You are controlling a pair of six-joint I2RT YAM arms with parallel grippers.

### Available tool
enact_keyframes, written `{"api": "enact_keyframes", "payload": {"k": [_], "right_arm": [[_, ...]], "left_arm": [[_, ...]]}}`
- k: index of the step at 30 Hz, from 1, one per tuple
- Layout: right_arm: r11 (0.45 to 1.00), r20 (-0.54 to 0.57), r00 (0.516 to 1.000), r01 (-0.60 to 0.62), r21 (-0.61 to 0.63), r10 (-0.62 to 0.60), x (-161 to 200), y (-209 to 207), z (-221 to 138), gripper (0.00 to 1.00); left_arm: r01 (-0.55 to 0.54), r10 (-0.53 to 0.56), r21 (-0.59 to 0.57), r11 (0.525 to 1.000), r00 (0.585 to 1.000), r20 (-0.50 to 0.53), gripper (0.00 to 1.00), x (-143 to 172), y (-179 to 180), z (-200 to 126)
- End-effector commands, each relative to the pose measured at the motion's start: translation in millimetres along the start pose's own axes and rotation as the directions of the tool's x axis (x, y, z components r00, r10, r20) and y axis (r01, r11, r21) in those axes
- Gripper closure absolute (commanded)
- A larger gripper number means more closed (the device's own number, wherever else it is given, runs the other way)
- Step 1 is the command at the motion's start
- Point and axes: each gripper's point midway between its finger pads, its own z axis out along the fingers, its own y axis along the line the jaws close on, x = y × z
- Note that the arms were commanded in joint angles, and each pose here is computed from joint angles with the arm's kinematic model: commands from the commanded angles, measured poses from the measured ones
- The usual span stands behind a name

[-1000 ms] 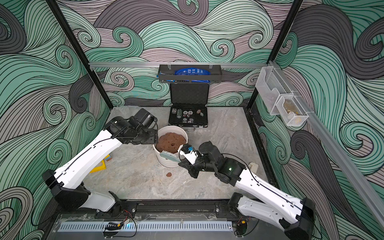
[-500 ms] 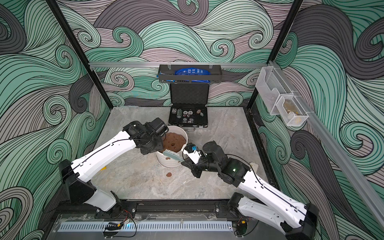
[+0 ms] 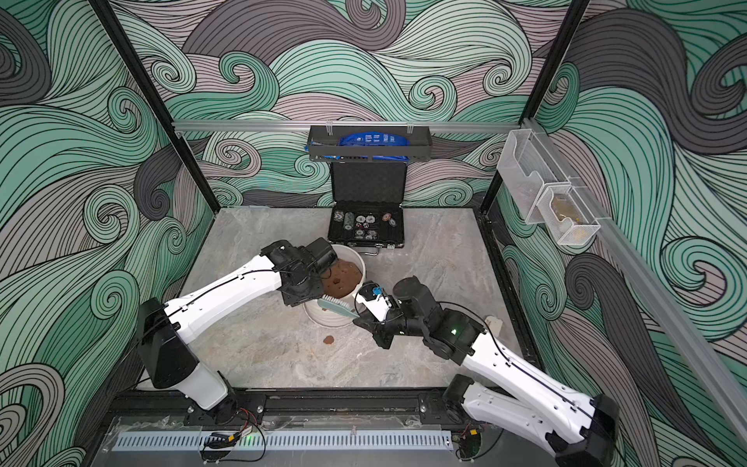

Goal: Scrub the dried mud off the ceramic pot
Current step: Rotate the pot at the center of the board, then brush off the soil from the pot.

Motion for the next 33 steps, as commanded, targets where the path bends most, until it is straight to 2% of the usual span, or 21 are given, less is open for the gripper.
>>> {"api": "enact_keyframes", "payload": {"k": [1, 11, 23, 29, 33], "right_arm": [[0.999, 0.011, 1.0, 0.009, -0.031, -0.008, 1.1, 4.4, 0.8, 1.0], [0.999, -0.009, 1.0, 0.002, -0.048, -0.002, 8.6, 4.3, 10.1, 1.0], [0.989, -0.117, 0.982, -0.146, 0.04, 0.15, 28.6, 6.8, 50.8, 1.0], [0.966, -0.138, 0.963, -0.211, 0.149, 0.232, 26.0, -5.4, 65.4, 1.0], [0.96, -0.142, 0.959, -0.222, 0.171, 0.246, 24.7, 0.7, 73.1, 1.0]], "left_arm": [[0.001, 0.0, -0.038, 0.999, 1.0, 0.022, 0.64, -3.3, 1.9, 0.5], [0.0, 0.002, -0.071, 0.997, 1.0, 0.029, 0.79, -4.6, 5.8, 5.7], [-0.008, 0.013, -0.09, 0.996, 0.999, 0.046, 0.83, -10.5, 9.2, 2.8], [-0.01, 0.014, -0.086, 0.996, 0.999, 0.045, 0.84, -11.0, 8.8, 2.0], [-0.012, 0.016, -0.084, 0.996, 0.999, 0.045, 0.84, -10.9, 9.2, 1.2]]}}
